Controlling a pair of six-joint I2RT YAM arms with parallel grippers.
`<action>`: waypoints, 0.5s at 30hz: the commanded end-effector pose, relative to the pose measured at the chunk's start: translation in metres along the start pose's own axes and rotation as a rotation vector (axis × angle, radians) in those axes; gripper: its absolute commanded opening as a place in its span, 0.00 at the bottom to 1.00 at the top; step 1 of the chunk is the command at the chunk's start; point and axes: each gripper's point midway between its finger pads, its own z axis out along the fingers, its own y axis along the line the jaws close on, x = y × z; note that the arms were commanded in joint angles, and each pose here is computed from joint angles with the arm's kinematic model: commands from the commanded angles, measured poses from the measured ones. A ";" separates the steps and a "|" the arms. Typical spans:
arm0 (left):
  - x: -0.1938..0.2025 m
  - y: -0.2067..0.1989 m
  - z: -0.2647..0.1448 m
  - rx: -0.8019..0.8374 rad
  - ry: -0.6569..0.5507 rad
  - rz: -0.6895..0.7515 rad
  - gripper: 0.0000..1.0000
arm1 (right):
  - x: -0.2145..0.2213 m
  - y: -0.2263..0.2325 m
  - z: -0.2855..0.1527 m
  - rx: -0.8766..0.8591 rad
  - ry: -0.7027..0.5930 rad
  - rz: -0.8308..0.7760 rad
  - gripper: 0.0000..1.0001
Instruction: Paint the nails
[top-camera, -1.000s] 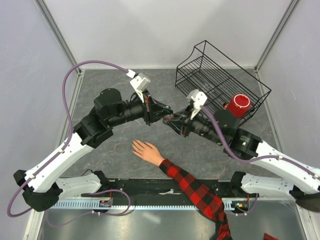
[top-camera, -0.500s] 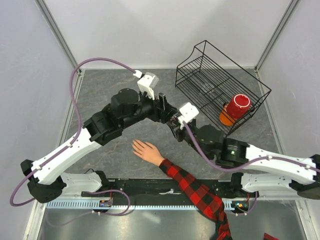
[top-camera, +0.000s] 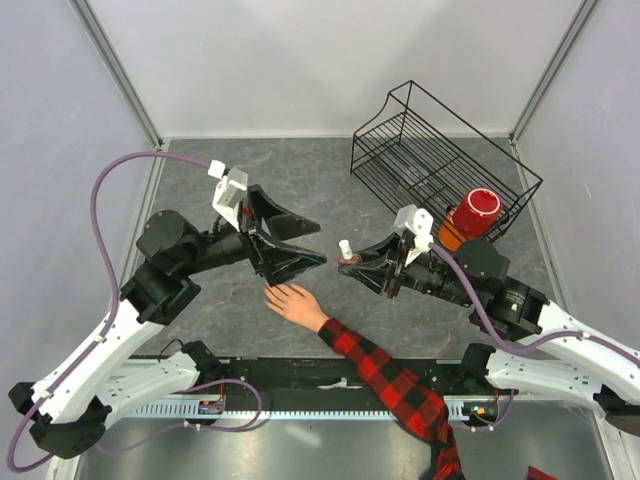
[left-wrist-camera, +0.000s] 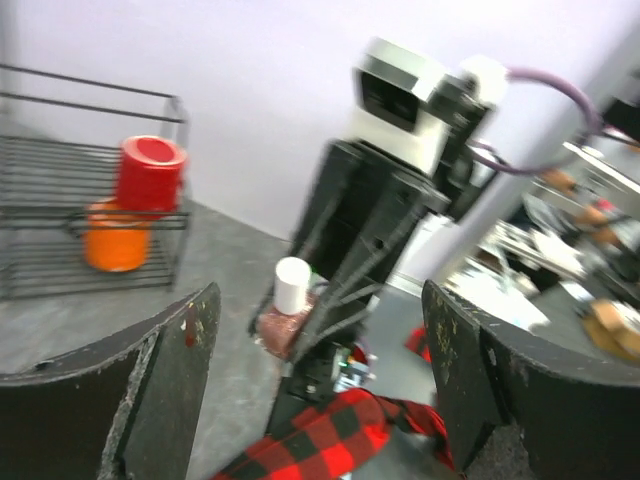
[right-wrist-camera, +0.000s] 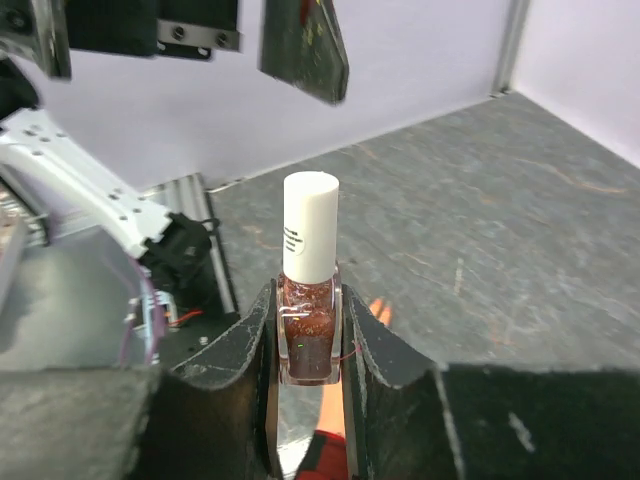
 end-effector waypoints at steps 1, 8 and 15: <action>0.007 -0.028 0.007 0.214 0.056 -0.032 0.85 | -0.023 0.032 -0.007 -0.199 -0.061 0.063 0.00; 0.013 -0.025 0.018 0.259 0.089 -0.045 0.83 | -0.026 0.035 -0.003 -0.237 -0.066 0.076 0.00; 0.018 -0.025 0.021 0.284 0.120 -0.040 0.61 | -0.028 0.029 -0.003 -0.220 -0.073 0.081 0.00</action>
